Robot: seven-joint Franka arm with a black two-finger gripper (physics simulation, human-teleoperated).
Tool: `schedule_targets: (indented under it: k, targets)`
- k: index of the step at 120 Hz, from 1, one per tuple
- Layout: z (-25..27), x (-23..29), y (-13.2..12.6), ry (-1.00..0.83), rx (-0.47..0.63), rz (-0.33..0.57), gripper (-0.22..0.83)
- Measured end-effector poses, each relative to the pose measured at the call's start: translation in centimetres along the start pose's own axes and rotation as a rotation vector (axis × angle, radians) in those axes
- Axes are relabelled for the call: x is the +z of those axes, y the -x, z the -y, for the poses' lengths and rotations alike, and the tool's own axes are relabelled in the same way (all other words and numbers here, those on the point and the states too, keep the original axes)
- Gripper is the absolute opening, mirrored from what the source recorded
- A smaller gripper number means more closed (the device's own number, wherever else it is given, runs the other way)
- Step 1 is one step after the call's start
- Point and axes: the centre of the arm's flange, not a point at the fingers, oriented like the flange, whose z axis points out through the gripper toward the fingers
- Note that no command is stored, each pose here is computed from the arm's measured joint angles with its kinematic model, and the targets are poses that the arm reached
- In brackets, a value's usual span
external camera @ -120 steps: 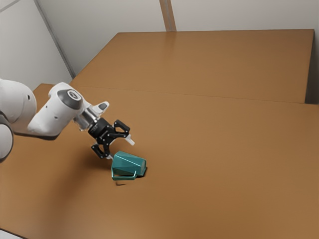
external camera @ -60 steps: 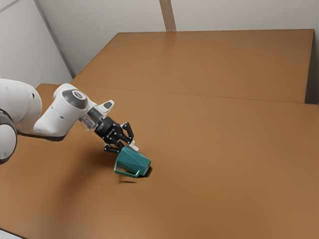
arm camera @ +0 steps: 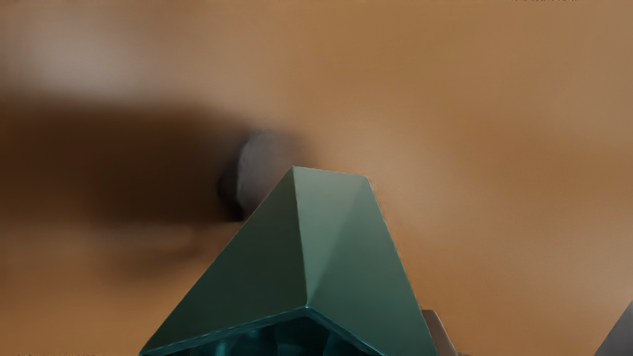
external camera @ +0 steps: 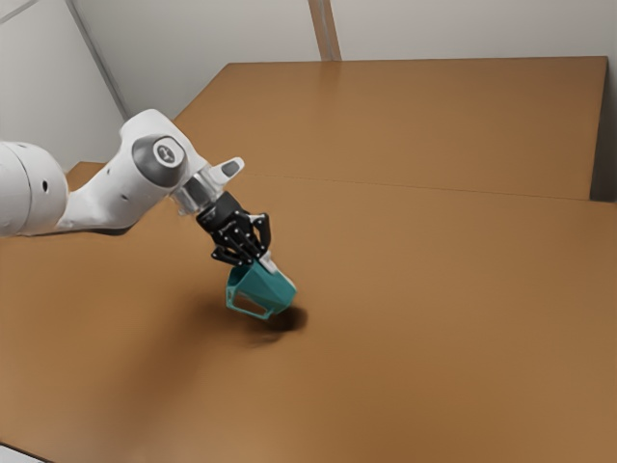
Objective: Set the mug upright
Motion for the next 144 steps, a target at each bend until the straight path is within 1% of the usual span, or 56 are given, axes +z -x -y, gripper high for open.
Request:
schedule_targets:
  k: [45,61,79,97,108,144]
  targets:
    - [-0.8,-2.8,0.9,-0.380,0.167,-0.155,-0.14]
    - [-0.7,-2.9,2.5,-0.448,0.195,-0.174,-0.14]
    - [0.1,-2.2,4.7,-0.472,0.185,-0.173,-0.14]
    - [1.1,-1.3,5.5,-0.479,0.149,-0.164,-0.14]
    - [1.5,-0.6,5.3,-0.483,0.130,-0.162,-0.14]
    - [2.6,2.0,3.7,-0.499,0.079,-0.159,-0.16]
